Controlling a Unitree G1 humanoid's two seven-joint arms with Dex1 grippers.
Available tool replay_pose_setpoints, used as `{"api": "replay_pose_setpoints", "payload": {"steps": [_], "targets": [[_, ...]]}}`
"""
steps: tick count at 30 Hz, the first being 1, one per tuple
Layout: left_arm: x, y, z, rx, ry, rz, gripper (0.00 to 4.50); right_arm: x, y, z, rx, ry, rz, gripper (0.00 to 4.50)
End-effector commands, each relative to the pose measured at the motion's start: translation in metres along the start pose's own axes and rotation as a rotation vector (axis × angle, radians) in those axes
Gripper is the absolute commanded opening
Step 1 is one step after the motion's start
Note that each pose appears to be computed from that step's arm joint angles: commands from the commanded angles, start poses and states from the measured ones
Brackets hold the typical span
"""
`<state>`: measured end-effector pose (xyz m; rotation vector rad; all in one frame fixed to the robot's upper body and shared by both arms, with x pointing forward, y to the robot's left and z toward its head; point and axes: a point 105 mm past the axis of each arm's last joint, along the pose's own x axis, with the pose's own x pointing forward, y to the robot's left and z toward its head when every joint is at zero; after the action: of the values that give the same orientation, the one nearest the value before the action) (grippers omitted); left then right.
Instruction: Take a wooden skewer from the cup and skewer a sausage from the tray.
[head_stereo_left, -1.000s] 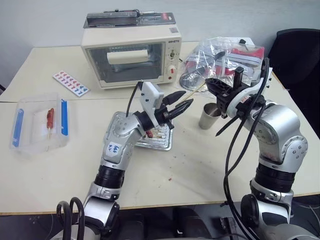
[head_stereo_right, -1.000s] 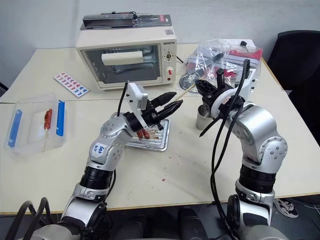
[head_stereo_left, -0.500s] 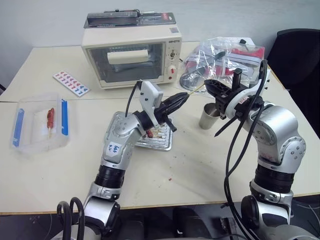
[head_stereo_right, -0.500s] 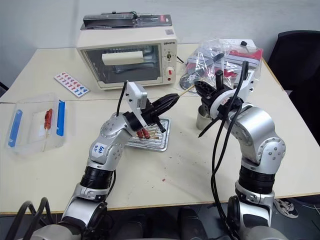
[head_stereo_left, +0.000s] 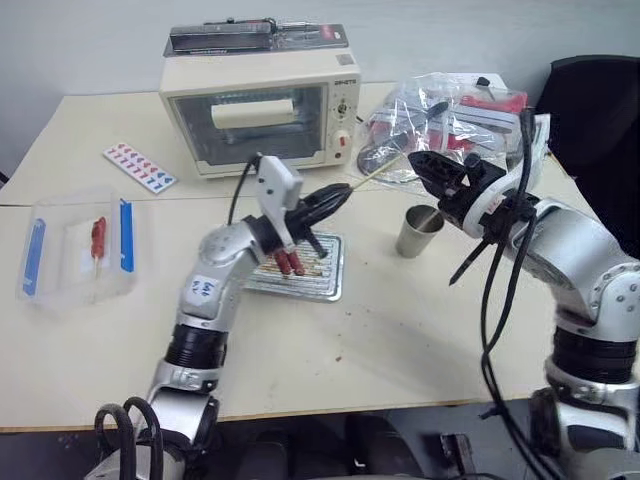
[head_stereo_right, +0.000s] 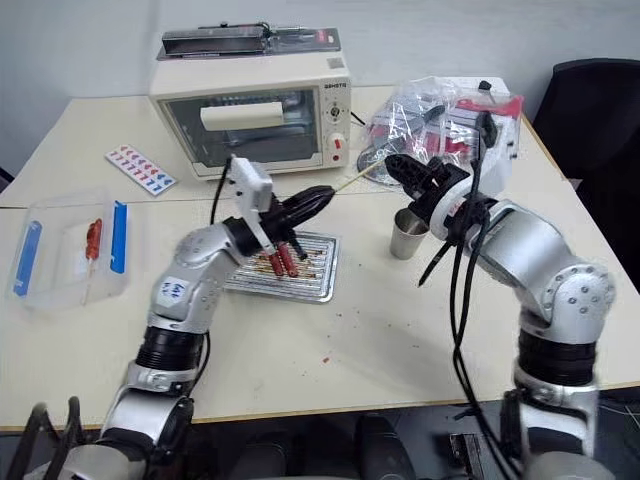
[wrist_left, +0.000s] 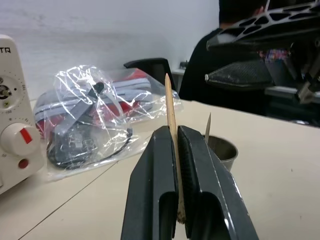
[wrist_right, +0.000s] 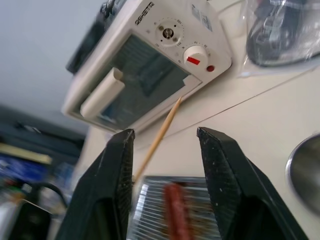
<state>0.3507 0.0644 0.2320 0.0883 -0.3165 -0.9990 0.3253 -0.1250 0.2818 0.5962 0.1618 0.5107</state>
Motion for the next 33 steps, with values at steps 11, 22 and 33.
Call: {"api": "replay_pose_setpoints", "payload": {"steps": [11, 22, 33], "targets": [[-0.148, 0.026, 0.053, 0.081, 0.306, 0.033, 0.00, 0.024, 0.014, -0.089, -0.786, 0.317, 0.211, 2.75], [-0.168, 0.025, 0.057, 0.089, 0.347, 0.114, 0.00, 0.059, 0.015, -0.151, -0.882, 0.399, 0.296, 3.24], [-0.164, 0.032, 0.064, 0.122, 0.326, 0.145, 0.00, 0.079, 0.015, -0.162, -0.905, 0.371, 0.310, 3.24]]}}
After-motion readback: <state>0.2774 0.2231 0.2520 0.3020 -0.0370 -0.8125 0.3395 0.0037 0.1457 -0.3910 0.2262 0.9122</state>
